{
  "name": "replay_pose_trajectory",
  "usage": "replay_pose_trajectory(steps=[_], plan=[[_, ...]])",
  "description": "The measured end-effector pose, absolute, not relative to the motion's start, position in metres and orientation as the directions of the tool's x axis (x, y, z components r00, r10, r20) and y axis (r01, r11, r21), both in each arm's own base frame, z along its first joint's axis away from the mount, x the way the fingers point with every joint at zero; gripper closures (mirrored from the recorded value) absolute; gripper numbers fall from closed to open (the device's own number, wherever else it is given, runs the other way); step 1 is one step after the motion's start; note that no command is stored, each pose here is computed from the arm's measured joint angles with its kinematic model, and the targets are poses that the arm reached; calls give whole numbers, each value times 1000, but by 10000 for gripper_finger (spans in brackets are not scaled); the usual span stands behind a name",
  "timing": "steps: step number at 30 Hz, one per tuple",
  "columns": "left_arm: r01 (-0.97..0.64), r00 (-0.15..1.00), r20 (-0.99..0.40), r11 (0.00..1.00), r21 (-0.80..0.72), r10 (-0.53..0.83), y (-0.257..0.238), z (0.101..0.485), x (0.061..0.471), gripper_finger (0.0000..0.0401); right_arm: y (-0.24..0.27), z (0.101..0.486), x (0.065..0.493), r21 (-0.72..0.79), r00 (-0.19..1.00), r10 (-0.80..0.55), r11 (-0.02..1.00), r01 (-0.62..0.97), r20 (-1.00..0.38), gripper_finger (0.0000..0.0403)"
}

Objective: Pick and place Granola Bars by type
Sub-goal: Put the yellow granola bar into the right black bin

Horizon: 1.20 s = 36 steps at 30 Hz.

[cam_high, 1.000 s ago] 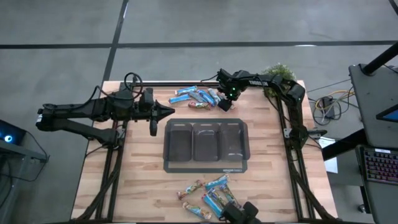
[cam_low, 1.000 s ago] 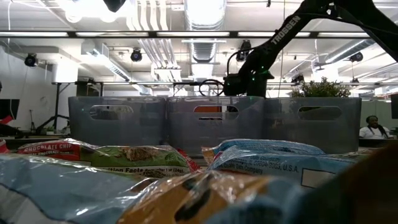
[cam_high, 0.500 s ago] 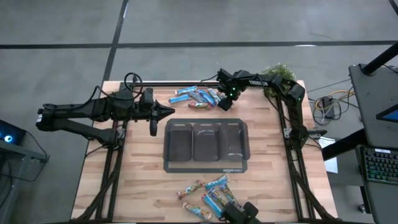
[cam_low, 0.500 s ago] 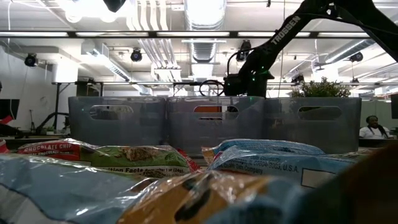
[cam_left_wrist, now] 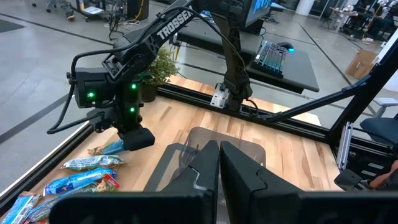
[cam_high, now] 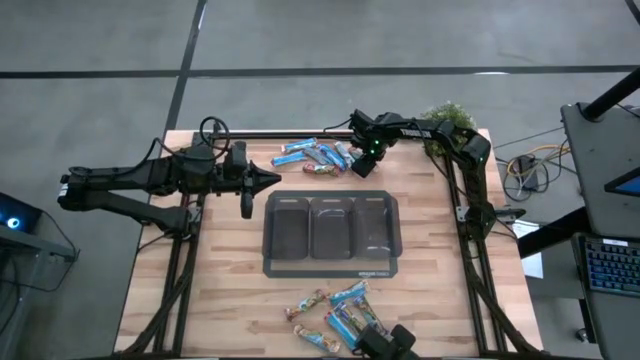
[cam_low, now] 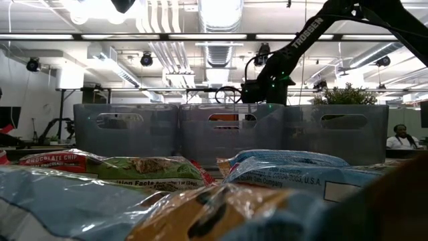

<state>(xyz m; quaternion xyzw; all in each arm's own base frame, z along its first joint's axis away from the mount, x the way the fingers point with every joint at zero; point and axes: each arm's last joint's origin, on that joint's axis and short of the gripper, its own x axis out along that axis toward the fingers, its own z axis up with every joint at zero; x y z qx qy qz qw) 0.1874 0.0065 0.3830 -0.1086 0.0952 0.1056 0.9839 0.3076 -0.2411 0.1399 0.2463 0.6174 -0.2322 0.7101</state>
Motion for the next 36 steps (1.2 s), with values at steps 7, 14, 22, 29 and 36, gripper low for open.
replay_pose_trajectory(steps=[7, 14, 22, 29, 36], plan=[[-228, 960, -210, 954, -194, 187, 7, 383, 187, 401, -241, 141, 307, 64, 132, -26, 771, 633, -991, 353], [-229, 960, -210, 954, -195, 187, 7, 383, 187, 401, -235, 162, 303, 74, 153, -30, 774, 628, -988, 354], [-228, 960, -210, 954, -194, 187, 6, 383, 187, 401, -226, 206, 290, 60, 194, -81, 777, 626, -978, 354], [-229, 960, -210, 954, -194, 187, 7, 383, 187, 401, -210, 255, 272, 59, 266, -140, 782, 620, -954, 355], [-228, 960, -210, 954, -194, 187, 6, 383, 187, 401, -186, 298, 252, 73, 334, -183, 776, 627, -924, 355]])
